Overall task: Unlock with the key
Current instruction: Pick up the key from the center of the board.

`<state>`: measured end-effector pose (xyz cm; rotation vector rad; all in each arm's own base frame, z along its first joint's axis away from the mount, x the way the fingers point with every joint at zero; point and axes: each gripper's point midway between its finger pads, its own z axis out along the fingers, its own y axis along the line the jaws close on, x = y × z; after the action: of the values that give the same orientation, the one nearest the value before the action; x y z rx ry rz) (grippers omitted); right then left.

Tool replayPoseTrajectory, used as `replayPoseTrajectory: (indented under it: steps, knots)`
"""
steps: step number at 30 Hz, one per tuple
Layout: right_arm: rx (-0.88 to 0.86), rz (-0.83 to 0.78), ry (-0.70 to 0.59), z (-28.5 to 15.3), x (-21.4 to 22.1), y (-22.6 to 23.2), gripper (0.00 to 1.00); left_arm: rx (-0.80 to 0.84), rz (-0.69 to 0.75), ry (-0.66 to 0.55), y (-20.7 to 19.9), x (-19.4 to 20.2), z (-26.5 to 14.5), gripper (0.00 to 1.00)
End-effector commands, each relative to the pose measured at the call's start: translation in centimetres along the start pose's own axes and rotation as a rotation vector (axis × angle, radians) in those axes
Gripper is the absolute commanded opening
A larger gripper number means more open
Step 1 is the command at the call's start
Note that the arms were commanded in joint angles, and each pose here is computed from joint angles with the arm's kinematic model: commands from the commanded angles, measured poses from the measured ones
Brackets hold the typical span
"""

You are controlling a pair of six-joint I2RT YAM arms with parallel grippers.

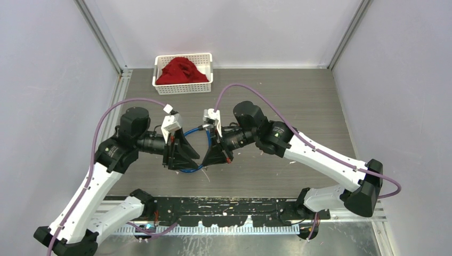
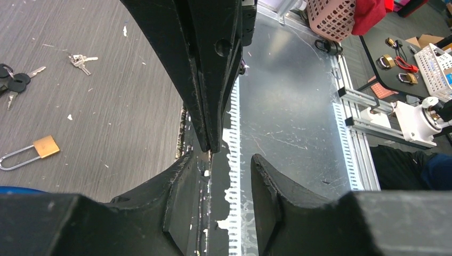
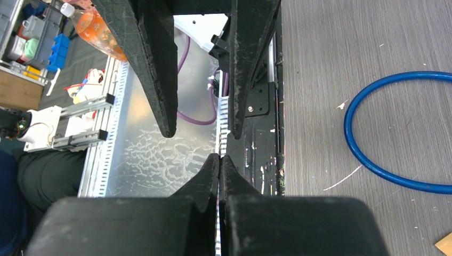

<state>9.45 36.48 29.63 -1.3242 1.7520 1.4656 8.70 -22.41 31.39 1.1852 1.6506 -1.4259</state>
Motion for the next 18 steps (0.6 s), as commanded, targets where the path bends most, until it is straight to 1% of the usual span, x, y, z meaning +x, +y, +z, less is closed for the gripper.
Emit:
replayPoseTrajectory:
  steps: [1,6,8,10,12,14,16,18]
  knots:
    - [-0.012,-0.073,-0.065,-0.65,-2.72,1.37,0.01,0.0,0.008,-0.008,0.23,-0.44,0.09,0.43]
    - [-0.013,-0.074,-0.062,-0.64,-2.67,1.36,0.01,-0.012,-0.027,0.025,0.8,0.08,0.19,0.55]
    - [-0.013,-0.076,-0.064,-0.69,-2.72,1.38,0.01,-0.012,-0.033,0.027,0.86,0.06,0.22,0.57]
    - [-0.011,-0.075,-0.064,-0.7,-2.76,1.38,0.01,-0.008,-0.029,0.025,0.75,-0.01,0.19,0.56]
    - [-0.012,-0.076,-0.066,-0.73,-2.8,1.44,0.01,-0.003,-0.026,0.024,0.59,-0.03,0.17,0.53]
    - [-0.01,-0.075,-0.067,-0.7,-2.86,1.42,0.01,-0.002,-0.029,0.025,0.6,0.04,0.17,0.47]
    - [-0.009,-0.074,-0.068,-0.67,-2.9,1.37,0.01,-0.002,-0.028,0.026,0.59,0.08,0.18,0.39]
    - [-0.008,-0.074,-0.07,-0.71,-2.98,1.36,0.01,-0.002,-0.027,0.025,0.62,0.05,0.17,0.27]
